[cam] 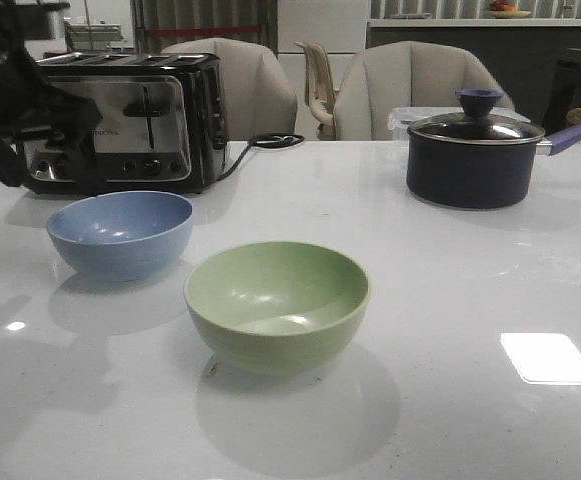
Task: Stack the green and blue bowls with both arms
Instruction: 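Reach the left gripper to the light blue bowl rim and grasp, then lift the blue bowl and carry it above the green bowl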
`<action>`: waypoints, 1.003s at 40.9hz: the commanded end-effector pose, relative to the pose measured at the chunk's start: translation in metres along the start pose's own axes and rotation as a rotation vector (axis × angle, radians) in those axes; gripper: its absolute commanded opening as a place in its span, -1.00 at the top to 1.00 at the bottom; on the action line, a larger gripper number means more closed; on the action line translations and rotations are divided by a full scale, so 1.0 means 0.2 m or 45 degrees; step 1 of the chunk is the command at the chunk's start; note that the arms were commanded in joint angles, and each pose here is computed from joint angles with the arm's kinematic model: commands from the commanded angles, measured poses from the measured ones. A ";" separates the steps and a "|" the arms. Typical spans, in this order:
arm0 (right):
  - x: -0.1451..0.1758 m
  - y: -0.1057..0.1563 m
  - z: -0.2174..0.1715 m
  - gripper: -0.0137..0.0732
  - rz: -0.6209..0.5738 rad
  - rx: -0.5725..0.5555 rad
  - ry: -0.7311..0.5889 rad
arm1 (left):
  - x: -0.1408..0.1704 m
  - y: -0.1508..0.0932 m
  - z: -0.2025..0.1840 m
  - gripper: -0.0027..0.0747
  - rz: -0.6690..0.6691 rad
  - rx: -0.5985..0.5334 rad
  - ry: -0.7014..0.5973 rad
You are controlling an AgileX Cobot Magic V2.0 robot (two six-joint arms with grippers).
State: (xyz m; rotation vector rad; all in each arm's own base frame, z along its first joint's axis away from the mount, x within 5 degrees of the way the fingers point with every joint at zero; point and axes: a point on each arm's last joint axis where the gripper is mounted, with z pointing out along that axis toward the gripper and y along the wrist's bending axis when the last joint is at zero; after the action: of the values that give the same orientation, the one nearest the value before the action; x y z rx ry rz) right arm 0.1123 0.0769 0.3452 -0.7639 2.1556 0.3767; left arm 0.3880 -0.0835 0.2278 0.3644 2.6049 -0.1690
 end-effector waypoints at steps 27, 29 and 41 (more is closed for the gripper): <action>-0.06 0.00 -0.03 -0.38 0.006 0.006 -0.108 | -0.12 0.02 0.04 0.68 -0.017 -0.016 -0.117; -0.06 0.00 -0.03 -0.38 0.006 0.006 -0.107 | -0.14 0.02 -0.03 0.68 -0.012 -0.012 -0.129; -0.06 0.00 -0.03 -0.38 0.006 0.006 -0.108 | -0.17 -0.07 -0.49 0.68 0.044 0.014 -0.302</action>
State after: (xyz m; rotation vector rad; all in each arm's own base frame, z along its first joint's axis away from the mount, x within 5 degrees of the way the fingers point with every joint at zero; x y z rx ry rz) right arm 0.1123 0.0769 0.3452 -0.7620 2.1564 0.3776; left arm 0.3837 -0.0832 0.2752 0.3739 2.5272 -0.1745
